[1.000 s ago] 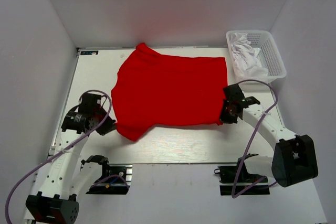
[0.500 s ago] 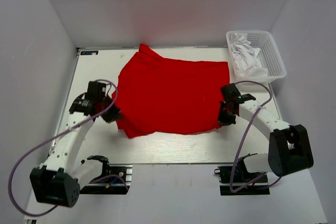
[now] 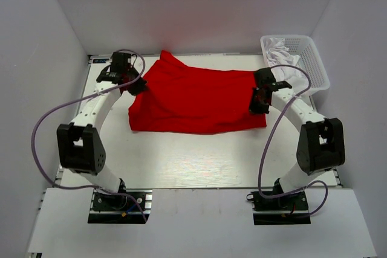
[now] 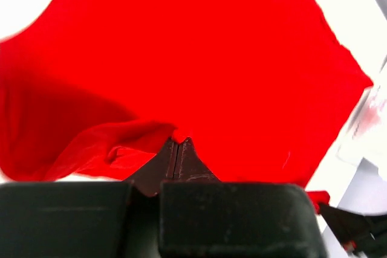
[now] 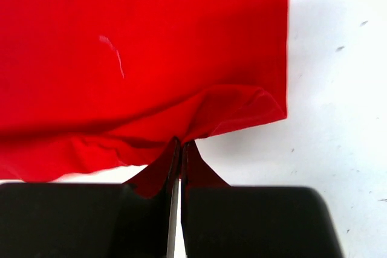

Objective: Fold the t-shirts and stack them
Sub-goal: Fold the flattened tshirt in 1/3 of the way

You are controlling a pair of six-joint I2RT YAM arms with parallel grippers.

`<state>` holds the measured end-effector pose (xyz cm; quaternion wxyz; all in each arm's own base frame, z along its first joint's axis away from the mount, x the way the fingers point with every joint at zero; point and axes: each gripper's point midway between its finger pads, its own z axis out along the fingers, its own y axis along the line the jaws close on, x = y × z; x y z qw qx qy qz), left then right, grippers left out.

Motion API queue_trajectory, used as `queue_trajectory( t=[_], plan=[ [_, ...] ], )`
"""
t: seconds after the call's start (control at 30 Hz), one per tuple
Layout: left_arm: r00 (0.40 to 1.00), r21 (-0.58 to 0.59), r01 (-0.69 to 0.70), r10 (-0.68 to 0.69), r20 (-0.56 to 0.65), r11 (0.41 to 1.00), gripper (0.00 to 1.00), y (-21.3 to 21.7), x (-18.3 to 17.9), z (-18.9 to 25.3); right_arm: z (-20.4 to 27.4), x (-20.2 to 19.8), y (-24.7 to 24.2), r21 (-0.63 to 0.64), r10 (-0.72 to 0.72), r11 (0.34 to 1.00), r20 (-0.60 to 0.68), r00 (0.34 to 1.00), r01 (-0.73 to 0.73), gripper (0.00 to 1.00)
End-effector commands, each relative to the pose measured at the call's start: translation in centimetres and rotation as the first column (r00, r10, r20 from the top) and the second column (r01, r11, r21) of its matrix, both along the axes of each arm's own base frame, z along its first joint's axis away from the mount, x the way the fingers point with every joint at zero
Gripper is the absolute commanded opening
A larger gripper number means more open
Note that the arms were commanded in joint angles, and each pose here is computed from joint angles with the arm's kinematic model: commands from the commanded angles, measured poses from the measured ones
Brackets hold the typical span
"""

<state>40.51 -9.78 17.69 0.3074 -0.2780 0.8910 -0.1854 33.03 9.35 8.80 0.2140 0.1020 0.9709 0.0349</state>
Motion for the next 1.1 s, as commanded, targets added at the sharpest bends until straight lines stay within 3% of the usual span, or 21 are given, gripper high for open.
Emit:
queue_trajectory(
  t=[0.0,0.2,0.43,0.6,0.83,1.0,1.07],
  plan=[
    [0.996,0.023,-0.015,0.013,0.087,1.000,0.00,0.3,3.8,1.8,1.5,2.3,-1.1,-0.025,-0.025,0.999,0.038,0.999,0.026,0.00],
    [0.989,0.080,0.023,-0.034,0.142,0.997,0.00,0.3,7.2,1.8,1.4,4.3,-1.4,0.001,-0.047,0.999,0.026,0.999,0.047,0.00],
    [0.983,0.158,0.044,-0.071,0.170,0.986,0.00,0.7,10.7,1.4,0.1,3.9,-2.6,0.007,-0.125,0.992,-0.029,0.992,0.125,0.00],
    [0.968,0.164,0.097,-0.131,0.213,0.982,0.00,-0.1,12.0,2.3,-0.6,3.2,-2.7,0.028,-0.144,0.989,-0.048,0.988,0.145,0.00],
    [0.969,0.153,0.154,-0.180,0.171,0.976,0.00,-1.0,13.1,-0.4,-1.5,3.9,-2.8,0.042,-0.151,0.987,-0.063,0.986,0.154,0.00],
    [0.954,0.160,0.162,-0.197,0.227,0.974,0.00,-1.9,15.5,-0.5,-2.0,5.0,-3.6,0.016,-0.185,0.982,-0.055,0.981,0.186,0.00],
    [0.955,0.171,0.146,-0.185,0.234,0.974,0.00,-1.8,16.8,-1.0,-1.9,6.0,-4.3,-0.004,-0.211,0.977,-0.026,0.977,0.211,0.05]
  ],
)
